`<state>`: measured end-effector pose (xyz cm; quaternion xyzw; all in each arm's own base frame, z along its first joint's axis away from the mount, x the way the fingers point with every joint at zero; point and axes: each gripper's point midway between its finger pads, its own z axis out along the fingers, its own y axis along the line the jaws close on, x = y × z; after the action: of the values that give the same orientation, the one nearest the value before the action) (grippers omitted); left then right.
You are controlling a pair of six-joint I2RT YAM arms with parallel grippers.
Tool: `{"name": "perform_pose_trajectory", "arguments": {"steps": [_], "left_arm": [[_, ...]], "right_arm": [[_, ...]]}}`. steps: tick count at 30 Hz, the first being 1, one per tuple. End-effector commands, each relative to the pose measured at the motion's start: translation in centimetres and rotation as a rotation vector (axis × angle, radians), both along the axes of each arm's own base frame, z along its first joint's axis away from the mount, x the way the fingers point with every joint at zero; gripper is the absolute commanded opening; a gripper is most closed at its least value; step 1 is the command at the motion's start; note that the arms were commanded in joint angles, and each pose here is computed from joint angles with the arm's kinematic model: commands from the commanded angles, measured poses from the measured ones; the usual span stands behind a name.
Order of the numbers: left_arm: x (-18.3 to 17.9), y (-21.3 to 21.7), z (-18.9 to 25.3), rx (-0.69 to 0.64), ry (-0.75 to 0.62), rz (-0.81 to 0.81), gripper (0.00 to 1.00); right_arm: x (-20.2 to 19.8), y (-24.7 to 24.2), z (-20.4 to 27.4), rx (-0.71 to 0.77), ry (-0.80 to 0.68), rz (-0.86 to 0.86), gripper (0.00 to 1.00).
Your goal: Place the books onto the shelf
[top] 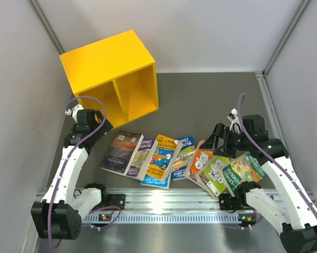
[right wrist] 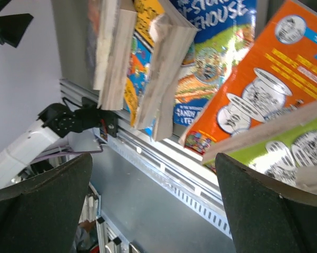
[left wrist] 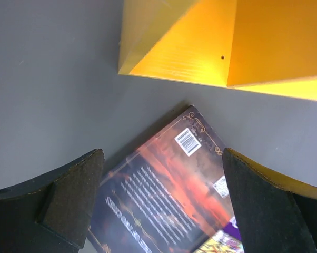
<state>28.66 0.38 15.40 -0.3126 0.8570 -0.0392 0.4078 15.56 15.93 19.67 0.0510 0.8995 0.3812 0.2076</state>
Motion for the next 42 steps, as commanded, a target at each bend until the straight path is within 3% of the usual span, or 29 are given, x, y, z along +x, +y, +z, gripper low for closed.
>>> {"name": "perform_pose_trajectory", "arguments": {"steps": [1,8,12,17,27,36,42], "left_arm": [[-0.9,0.9,2.5,-0.051,0.024,0.145,0.99],[0.3,-3.6,7.4,-0.176,-0.132,-0.118,0.99],[-1.1,-8.2,7.7,-0.336,-0.173,-0.34,0.99],[-3.2,-8.4,4.6,-0.373,0.041,-0.312,0.99],[-4.6,-8.0,6.0,-0.324,0.045,-0.341,0.99],[-5.0,-8.0,6.1,-0.32,0.058,-0.356,0.99],[-5.4,-7.9,5.7,-0.311,0.08,-0.361,0.98]], "right_arm": [[2.1,2.3,3.3,0.136,-0.122,0.064,1.0],[4.5,6.2,4.2,0.181,-0.121,0.126,1.0],[5.5,8.6,2.5,0.149,-0.098,0.151,1.0],[5.8,10.3,-2.3,0.063,0.026,0.161,1.0],[7.3,12.6,-7.1,0.062,0.116,0.118,1.0],[7.6,12.6,-10.7,-0.037,0.183,0.073,0.99],[7.8,13.0,-12.9,-0.048,0.203,0.059,0.93]]}}
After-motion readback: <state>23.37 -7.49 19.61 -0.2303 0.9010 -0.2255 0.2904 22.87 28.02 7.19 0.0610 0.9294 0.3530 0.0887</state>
